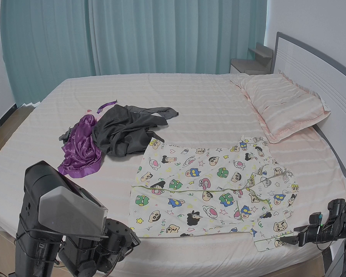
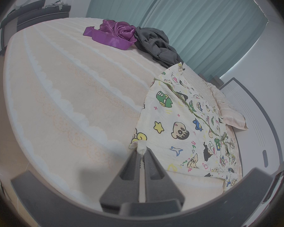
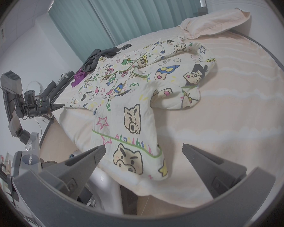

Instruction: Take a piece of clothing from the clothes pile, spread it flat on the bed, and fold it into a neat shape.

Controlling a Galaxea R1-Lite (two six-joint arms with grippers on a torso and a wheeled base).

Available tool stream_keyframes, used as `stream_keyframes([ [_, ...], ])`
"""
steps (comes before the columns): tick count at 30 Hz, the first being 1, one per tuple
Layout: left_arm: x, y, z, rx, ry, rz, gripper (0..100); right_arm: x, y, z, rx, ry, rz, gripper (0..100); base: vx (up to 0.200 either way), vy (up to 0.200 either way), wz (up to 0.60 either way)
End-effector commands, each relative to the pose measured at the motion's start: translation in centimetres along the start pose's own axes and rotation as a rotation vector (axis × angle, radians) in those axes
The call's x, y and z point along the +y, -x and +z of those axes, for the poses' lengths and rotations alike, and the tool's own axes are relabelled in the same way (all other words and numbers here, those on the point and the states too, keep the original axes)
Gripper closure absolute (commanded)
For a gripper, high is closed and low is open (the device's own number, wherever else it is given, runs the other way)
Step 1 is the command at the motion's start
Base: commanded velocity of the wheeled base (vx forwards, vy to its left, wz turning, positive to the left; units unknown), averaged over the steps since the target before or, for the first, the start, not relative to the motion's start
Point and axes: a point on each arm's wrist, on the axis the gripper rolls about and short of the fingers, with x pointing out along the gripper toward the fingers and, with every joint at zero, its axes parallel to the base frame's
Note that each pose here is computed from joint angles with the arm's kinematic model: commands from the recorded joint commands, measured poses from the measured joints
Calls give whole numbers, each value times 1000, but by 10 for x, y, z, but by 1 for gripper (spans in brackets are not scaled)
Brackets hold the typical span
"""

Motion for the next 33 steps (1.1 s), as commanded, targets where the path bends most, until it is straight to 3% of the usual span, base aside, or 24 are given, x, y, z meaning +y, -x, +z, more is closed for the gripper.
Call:
stream_keyframes([
  [1, 0, 0, 0, 0, 0, 1, 100, 4, -9, -9, 38, -6, 30, 0, 0, 0, 0],
  [5, 0, 0, 0, 0, 2, 1, 100, 4, -16, -12, 50, -1, 36, 0, 0, 0, 0],
  [6, 0, 0, 0, 0, 0, 1, 100, 4, -16, -12, 52, -3, 37, 100, 0, 0, 0],
  [22, -3, 2, 4, -29, -29, -4, 100, 13, 20, 0, 49, -46, 11, 100, 0, 0, 0],
  [26, -8, 11, 10, -67, -54, -17, 100, 19, 31, -2, 81, -47, 21, 100, 0, 0, 0],
  [33, -3, 28, 9, -44, -103, -11, 100, 32, 44, -5, 133, -56, 51, 100, 0, 0, 0],
])
